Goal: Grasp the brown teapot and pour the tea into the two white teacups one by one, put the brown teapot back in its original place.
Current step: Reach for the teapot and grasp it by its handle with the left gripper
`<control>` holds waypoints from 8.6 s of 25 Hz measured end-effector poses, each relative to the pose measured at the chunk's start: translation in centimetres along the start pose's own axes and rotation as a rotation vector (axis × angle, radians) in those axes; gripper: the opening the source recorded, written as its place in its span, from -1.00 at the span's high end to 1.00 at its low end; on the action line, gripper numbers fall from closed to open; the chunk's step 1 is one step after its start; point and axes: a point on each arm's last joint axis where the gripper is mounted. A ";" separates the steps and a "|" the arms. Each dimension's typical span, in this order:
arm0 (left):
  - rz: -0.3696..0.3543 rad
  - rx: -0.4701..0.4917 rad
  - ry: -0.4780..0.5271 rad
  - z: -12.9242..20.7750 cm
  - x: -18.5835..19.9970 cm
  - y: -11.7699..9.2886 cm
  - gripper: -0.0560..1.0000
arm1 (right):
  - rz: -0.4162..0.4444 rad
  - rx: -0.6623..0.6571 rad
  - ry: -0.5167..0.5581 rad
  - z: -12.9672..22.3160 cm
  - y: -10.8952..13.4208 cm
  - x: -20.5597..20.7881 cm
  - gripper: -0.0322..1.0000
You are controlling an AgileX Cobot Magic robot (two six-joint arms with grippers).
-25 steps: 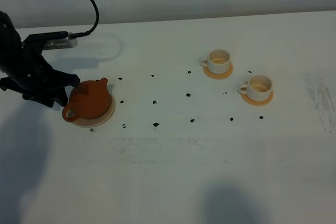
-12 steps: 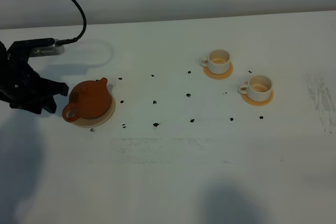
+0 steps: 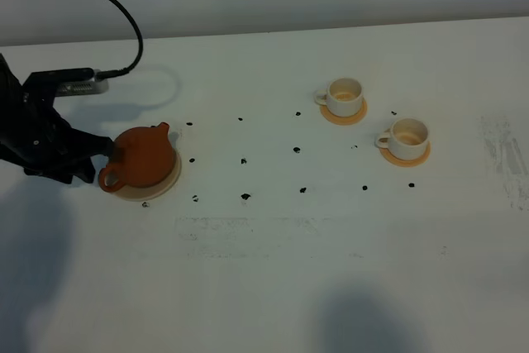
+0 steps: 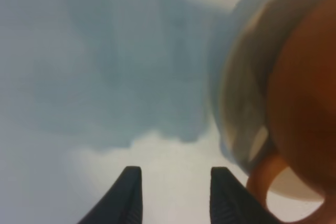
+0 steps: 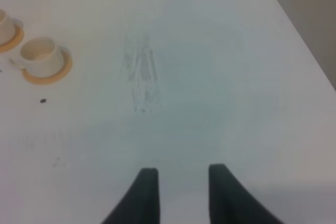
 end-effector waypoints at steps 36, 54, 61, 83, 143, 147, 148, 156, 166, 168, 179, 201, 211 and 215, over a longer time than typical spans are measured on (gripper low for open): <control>0.127 -0.113 0.084 0.3 -0.3 -3.7 0.32 | 0.000 0.001 0.000 0.0 0.0 0.0 0.50; 0.104 -0.192 0.113 1.1 2.6 -3.6 0.32 | 0.000 0.000 0.000 0.0 0.0 0.0 0.50; 0.090 -0.119 -0.032 0.9 7.0 -4.8 0.32 | 0.000 0.001 0.000 0.0 0.0 0.0 0.50; 0.057 0.003 0.137 1.8 5.7 -8.3 0.32 | 0.000 0.001 0.000 0.0 0.0 0.0 0.50; 0.005 -0.033 0.074 0.2 1.4 -7.7 0.32 | 0.000 0.000 0.000 0.0 0.0 0.0 0.50; 0.008 -0.040 0.075 0.2 1.3 -8.1 0.32 | 0.000 0.000 0.000 0.0 0.0 0.0 0.50; 0.009 -0.039 0.075 0.2 1.3 -8.1 0.32 | 0.000 0.000 0.000 0.0 0.0 0.0 0.50; 0.009 -0.038 0.075 0.2 1.3 -8.1 0.32 | 0.000 0.000 0.000 0.0 0.0 0.0 0.50; 0.008 -0.018 0.075 0.2 1.3 -8.1 0.32 | 0.000 0.000 0.000 0.0 0.0 0.0 0.50; 0.008 -0.018 0.075 0.2 1.3 -8.1 0.32 | 0.000 0.000 0.000 0.0 0.0 0.0 0.50; 0.007 -0.018 0.081 0.2 1.0 -8.1 0.33 | 0.000 0.000 0.000 0.0 0.0 0.0 0.50; 0.000 -0.151 0.122 0.4 0.5 -7.9 0.72 | 0.000 0.000 0.000 0.0 0.0 0.0 0.50; -0.020 -0.299 0.099 0.1 1.9 -8.1 0.72 | 0.000 0.000 0.000 0.0 0.0 0.0 0.50; -0.026 -0.350 0.081 -0.3 2.5 -8.3 0.72 | 0.000 0.000 0.000 0.0 0.0 0.0 0.50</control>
Point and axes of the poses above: a point on each arm's last joint axis where the gripper is mounted, x pointing back along that axis away from the gripper, y along the wrist's bending axis when the last joint is at zero, z = x × y, and after that the axes turned 4 degrees about -x, right-handed
